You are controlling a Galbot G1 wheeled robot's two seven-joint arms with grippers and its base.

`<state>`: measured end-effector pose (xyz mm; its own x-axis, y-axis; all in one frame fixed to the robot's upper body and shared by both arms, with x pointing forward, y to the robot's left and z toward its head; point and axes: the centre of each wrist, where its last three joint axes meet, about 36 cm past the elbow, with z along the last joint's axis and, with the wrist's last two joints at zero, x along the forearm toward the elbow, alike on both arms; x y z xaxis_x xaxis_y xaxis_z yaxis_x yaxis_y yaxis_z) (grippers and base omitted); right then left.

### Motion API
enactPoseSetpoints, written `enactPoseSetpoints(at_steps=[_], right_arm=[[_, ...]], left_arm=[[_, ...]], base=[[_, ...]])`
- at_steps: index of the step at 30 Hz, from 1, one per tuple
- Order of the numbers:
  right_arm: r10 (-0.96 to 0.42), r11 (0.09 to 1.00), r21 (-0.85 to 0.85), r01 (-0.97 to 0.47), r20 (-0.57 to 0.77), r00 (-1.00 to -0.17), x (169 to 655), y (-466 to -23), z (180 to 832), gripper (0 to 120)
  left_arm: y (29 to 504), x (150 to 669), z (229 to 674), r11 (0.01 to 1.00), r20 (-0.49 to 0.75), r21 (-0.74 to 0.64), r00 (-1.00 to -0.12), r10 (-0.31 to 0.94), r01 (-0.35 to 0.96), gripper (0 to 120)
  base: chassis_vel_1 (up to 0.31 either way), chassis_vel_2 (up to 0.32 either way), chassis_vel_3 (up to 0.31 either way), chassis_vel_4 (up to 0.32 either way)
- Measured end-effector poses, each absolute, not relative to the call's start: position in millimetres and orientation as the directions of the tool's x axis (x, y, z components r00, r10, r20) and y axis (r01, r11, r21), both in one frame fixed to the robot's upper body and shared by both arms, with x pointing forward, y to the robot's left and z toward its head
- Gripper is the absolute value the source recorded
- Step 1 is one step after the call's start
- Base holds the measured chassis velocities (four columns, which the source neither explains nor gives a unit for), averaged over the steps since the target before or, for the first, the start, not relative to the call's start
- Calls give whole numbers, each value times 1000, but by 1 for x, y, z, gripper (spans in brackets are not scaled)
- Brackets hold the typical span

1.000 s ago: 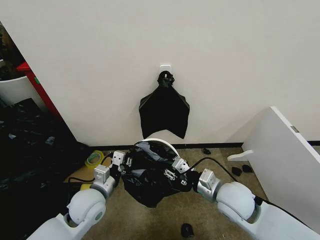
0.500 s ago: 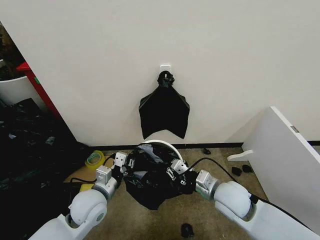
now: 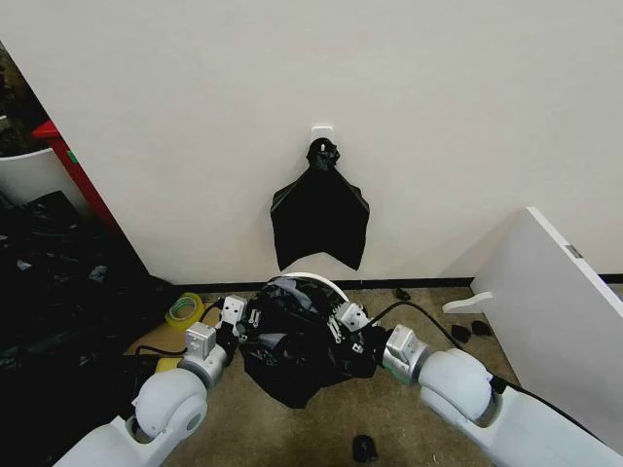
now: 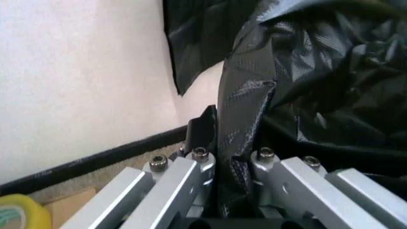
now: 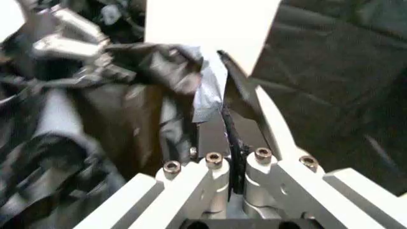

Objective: Place the garbage bag over the trash bin.

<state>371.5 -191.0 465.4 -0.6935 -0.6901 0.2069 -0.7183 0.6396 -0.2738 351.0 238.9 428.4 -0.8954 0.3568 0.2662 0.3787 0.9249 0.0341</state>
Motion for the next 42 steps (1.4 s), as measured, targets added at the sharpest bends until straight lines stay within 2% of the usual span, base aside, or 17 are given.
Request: enactPoseSetpoints(at_steps=[3,8,20,25,29,33,35,39,40,42], right_arm=[[-655,684,-271,-677,180,-734,383,-194,471,0],[-625,704,-300,-644,171,-762,402,-205,478,0],[-613,667,-331,-667,265,-745,424,-245,457,0],[-625,674,-254,-694,306,-718,425,-260,445,0],[-661,659,-219,-720,288,-693,427,-270,441,0],[-610,721,-217,-658,250,-752,422,-272,454,0],[-566,768,-200,-609,234,-790,416,-274,468,10],[-515,820,-155,-551,222,-828,404,-270,489,22],[-514,830,-116,-545,217,-830,399,-267,500,27],[-523,831,-83,-549,216,-825,394,-264,507,30]], left_arm=[[240,345,427,905,258,62,-883,392,420,3],[244,339,427,876,230,102,-868,440,471,3],[255,342,416,805,70,283,-848,525,522,3],[258,343,410,805,36,284,-844,535,522,3],[259,345,408,808,22,279,-845,534,518,3],[259,345,407,831,49,258,-866,497,492,3],[260,345,407,844,66,249,-878,475,475,3],[260,346,406,857,85,225,-886,456,463,3],[259,346,406,863,93,213,-888,450,459,3],[259,346,406,865,96,209,-890,446,456,3]], base=[[0,0,0,0],[0,0,0,0],[0,0,0,0],[0,0,0,0],[0,0,0,0],[0,0,0,0],[0,0,0,0],[0,0,0,0],[0,0,0,0],[0,0,0,0]])
